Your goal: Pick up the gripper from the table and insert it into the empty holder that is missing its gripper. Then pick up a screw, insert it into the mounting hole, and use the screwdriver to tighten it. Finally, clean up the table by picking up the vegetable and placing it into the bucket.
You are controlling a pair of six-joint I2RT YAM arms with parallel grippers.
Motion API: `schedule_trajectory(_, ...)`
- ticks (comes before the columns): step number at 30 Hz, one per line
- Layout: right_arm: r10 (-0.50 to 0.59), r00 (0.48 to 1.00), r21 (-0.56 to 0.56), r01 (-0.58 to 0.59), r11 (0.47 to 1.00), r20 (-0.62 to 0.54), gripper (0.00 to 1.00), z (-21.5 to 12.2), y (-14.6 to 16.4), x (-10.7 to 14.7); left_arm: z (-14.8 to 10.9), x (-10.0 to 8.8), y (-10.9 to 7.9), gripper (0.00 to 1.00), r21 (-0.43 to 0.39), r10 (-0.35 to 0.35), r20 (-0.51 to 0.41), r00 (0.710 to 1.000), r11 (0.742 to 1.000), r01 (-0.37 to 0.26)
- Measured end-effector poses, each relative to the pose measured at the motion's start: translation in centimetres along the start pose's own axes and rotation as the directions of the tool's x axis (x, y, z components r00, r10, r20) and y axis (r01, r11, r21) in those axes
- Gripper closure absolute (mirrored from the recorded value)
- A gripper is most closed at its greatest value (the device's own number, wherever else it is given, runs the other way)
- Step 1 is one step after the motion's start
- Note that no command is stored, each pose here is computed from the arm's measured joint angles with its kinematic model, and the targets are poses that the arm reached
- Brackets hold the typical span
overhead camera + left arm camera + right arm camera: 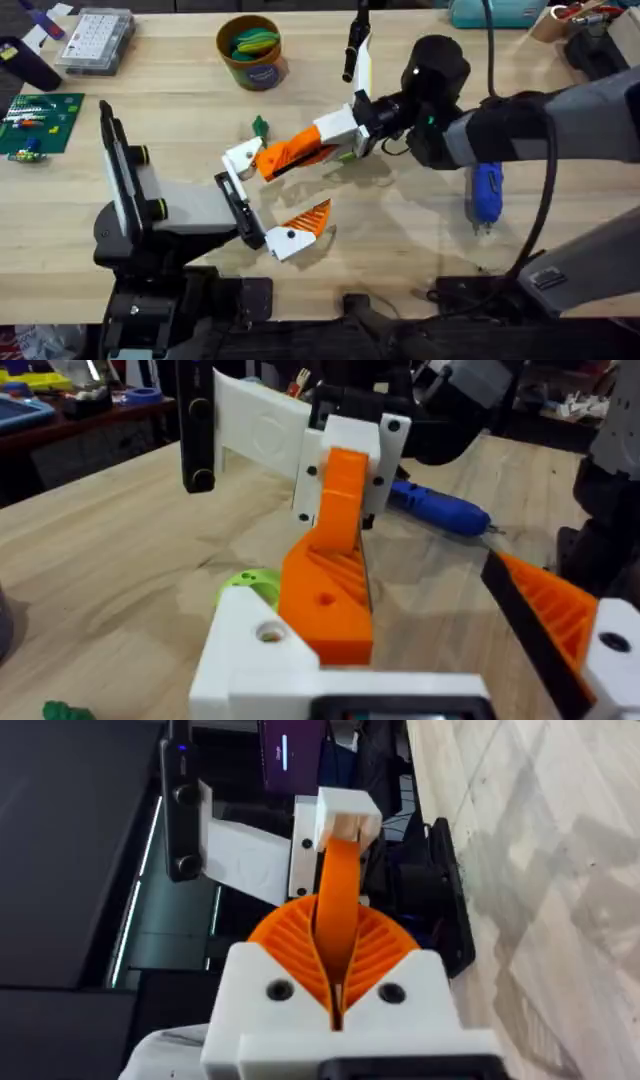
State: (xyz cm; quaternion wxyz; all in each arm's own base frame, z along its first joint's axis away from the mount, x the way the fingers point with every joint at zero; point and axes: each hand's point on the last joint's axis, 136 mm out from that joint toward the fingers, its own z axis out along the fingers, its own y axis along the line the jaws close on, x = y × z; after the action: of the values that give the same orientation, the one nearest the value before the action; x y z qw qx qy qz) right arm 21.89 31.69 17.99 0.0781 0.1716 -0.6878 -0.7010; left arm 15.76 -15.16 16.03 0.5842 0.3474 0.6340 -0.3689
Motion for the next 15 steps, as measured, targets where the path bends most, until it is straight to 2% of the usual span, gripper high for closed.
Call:
schedule_trajectory(5, 0.043, 0.999, 0.015, -0.043, 0.999, 0.005, 0.985, 0.0, -0.9, 0.1, 0.0, 0.0, -0.1, 0.016, 0.004, -0.011, -0.001, 1.000, 1.000, 0.011)
schedule_trajectory(15, -0.026, 1.000, 0.021, 0.026, 0.999, 0.008, 0.985, 0.0, -1.2, 0.0, 0.0, 0.0, -0.1, 0.016, 0.007, -0.023, -0.001, 1.000, 1.000, 0.023)
